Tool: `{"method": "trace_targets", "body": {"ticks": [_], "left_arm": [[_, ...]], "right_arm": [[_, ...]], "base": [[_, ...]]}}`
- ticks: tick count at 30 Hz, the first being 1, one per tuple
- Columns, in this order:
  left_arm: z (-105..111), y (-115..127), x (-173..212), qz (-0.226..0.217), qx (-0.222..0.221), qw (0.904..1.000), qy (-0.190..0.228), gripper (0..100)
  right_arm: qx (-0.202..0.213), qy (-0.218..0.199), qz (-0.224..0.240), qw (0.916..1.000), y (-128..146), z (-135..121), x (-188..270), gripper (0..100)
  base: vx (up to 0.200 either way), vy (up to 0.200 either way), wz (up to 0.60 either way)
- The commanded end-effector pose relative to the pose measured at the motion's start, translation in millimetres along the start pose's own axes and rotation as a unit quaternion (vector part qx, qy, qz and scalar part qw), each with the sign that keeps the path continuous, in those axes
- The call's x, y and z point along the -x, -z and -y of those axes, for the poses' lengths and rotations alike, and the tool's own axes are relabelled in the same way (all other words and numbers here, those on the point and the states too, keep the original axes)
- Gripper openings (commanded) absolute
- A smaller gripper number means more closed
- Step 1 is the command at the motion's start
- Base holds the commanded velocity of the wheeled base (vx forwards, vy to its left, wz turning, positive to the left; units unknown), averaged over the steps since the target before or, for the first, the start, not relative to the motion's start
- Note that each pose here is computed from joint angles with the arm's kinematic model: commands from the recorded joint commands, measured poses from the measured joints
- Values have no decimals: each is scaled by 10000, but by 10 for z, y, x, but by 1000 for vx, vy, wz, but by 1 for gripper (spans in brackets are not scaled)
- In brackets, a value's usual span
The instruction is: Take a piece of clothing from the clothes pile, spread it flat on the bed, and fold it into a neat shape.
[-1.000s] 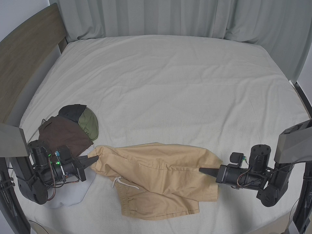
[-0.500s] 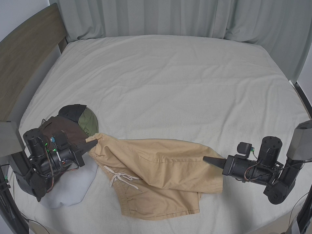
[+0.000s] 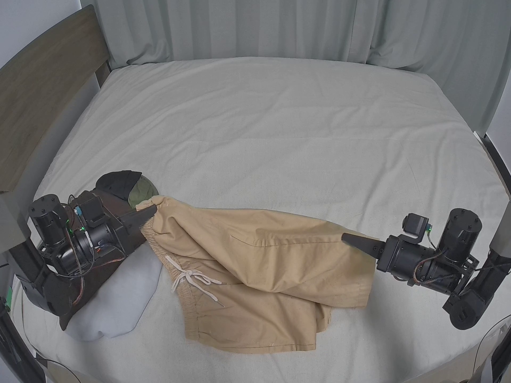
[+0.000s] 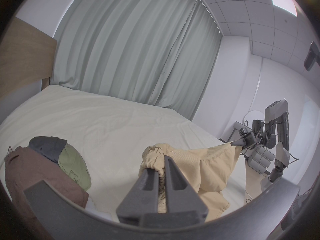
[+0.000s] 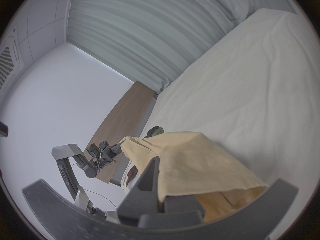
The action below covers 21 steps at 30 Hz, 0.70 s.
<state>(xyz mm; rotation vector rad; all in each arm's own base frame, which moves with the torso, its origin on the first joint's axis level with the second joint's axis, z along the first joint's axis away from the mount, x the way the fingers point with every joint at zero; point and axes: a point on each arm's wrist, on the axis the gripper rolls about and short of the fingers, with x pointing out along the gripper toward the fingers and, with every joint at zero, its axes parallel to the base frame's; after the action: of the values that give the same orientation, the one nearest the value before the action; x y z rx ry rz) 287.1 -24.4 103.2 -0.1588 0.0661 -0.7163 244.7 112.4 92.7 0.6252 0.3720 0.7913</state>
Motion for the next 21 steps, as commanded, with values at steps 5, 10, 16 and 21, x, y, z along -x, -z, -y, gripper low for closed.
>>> {"method": "trace_targets", "body": {"ticks": [5,10,16,21], "left_arm": [[13,-98,-3,159,-127,9998,23,0],[17,-123,-3,200,-153,9997,30,0],[-10,-170,-16,287,-222,9993,13,0],[-10,-200,-15,336,-260,9991,6,0]], "right_arm": [[135,-134,247,9995,-105,-110,44,0],[211,-195,401,9988,-181,-148,57,0],[252,-173,534,9981,-244,-135,69,0],[280,-195,586,9977,-272,-143,74,0]], "base": [[0,0,0],[0,0,0],[0,0,0],[0,0,0]]}}
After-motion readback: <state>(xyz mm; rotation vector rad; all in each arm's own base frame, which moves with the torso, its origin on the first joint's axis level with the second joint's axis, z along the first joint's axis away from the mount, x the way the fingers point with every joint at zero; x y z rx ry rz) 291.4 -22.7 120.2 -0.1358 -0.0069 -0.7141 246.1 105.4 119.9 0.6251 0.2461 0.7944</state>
